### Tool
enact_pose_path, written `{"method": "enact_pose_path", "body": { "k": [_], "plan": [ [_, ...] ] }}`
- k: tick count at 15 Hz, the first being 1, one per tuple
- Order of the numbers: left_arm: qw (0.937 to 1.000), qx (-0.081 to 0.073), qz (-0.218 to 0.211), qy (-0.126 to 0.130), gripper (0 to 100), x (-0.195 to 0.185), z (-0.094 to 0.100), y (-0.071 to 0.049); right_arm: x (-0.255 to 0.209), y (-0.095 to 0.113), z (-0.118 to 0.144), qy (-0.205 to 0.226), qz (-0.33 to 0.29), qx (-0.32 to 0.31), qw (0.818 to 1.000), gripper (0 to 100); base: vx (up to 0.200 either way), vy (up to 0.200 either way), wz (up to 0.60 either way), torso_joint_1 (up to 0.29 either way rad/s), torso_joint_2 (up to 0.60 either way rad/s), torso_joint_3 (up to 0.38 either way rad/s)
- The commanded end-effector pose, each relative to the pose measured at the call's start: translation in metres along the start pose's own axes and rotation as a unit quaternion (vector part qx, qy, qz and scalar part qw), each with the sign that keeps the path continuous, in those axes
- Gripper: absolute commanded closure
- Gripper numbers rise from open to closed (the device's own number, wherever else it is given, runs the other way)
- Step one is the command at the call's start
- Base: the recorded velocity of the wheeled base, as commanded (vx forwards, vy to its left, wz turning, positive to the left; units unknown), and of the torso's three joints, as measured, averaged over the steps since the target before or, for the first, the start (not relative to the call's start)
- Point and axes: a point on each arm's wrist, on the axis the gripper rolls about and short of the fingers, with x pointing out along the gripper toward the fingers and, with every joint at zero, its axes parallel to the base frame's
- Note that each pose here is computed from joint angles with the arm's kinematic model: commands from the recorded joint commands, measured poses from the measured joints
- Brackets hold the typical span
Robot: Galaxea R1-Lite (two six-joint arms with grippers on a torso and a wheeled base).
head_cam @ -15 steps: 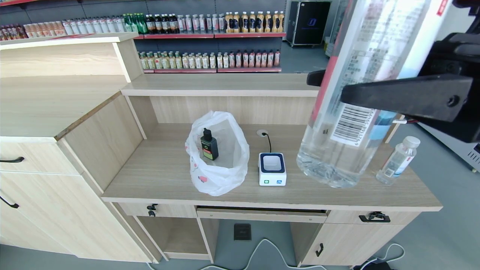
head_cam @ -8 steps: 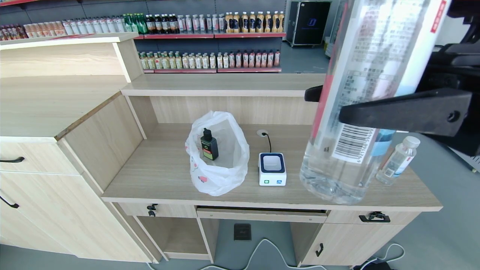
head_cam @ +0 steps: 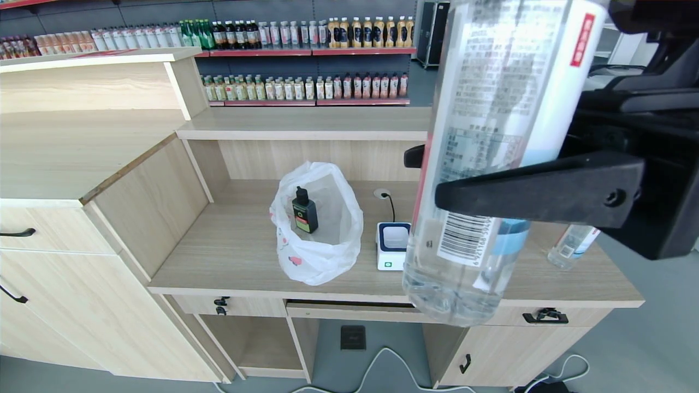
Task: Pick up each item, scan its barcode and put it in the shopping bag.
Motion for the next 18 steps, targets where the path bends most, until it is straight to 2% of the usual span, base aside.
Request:
{"method": "enact_pose_path", "body": {
  "k": [1, 14, 18],
  "plan": [
    [1.0, 0.0, 0.0, 0.0, 0, 0.0, 0.0, 0.0, 0.003, 0.0, -0.005, 0.008, 0.005, 0.012, 1.0, 100, 0.0, 0.0, 0.0, 0.0, 0.0, 0.0],
    [1.0, 0.0, 0.0, 0.0, 0, 0.0, 0.0, 0.0, -0.017, 0.022, -0.013, 0.011, 0.0, 0.012, 1.0, 100, 0.0, 0.0, 0.0, 0.0, 0.0, 0.0],
    [1.0, 0.0, 0.0, 0.0, 0, 0.0, 0.0, 0.0, -0.028, 0.02, -0.009, 0.002, -0.023, 0.003, 1.0, 100, 0.0, 0.0, 0.0, 0.0, 0.0, 0.0]
  ]
}}
